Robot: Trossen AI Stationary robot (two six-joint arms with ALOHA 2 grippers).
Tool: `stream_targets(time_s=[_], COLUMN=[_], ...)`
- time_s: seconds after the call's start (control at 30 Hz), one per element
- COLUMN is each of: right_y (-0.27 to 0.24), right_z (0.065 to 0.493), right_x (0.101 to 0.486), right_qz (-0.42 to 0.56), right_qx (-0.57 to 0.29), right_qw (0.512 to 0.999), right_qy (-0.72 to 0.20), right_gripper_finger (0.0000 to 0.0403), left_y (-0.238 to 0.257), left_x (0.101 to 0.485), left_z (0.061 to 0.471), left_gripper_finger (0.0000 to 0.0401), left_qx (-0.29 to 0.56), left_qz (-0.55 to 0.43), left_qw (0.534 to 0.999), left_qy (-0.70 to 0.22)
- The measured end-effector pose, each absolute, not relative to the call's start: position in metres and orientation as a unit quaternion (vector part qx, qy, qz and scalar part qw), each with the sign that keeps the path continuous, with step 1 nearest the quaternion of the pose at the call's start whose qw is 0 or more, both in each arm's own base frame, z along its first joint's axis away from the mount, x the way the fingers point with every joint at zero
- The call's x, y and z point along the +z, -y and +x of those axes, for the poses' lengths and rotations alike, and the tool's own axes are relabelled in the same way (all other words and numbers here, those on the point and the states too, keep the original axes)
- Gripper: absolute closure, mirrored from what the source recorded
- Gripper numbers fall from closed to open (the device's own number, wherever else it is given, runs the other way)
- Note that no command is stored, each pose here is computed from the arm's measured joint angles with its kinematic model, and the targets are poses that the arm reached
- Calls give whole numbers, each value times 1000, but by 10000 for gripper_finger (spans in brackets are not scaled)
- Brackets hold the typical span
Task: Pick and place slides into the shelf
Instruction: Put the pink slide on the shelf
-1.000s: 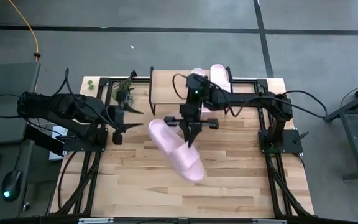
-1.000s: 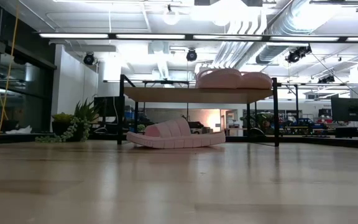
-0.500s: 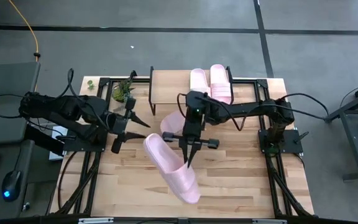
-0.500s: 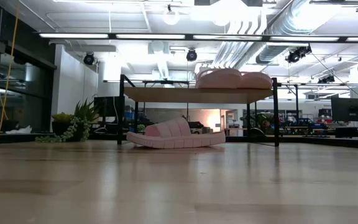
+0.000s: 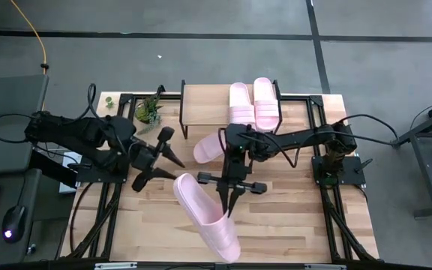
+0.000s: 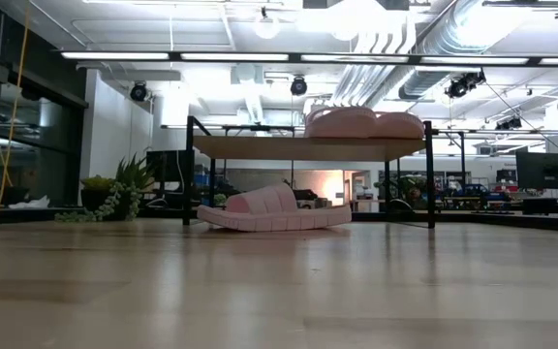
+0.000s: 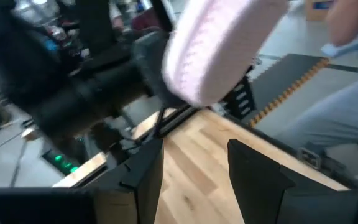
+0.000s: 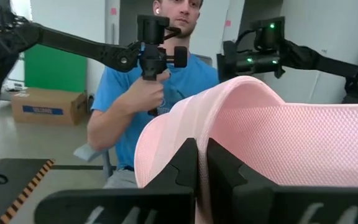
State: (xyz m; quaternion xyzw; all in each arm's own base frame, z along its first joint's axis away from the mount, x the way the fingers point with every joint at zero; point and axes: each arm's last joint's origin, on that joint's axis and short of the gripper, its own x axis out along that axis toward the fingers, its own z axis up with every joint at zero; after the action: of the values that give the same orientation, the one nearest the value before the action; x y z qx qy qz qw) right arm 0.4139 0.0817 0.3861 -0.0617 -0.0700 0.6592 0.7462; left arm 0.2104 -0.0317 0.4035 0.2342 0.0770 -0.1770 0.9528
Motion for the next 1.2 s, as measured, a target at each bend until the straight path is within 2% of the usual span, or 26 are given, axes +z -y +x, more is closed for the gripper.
stream_targets(time_s=[0.9, 1.2], right_y=[-89, -93], right_z=[415, 414], right_x=[385, 384], right_qz=[-75, -88], right_qx=[636, 633], right_qw=[764, 764], right_qy=[79, 88], right_gripper_finger=[402, 402], left_y=[39, 37], left_x=[415, 413], left_z=[226, 231], left_gripper_finger=[240, 240], left_qx=[-241, -200], left_qz=[251, 253], left_qw=[937, 946], left_qy=[34, 17])
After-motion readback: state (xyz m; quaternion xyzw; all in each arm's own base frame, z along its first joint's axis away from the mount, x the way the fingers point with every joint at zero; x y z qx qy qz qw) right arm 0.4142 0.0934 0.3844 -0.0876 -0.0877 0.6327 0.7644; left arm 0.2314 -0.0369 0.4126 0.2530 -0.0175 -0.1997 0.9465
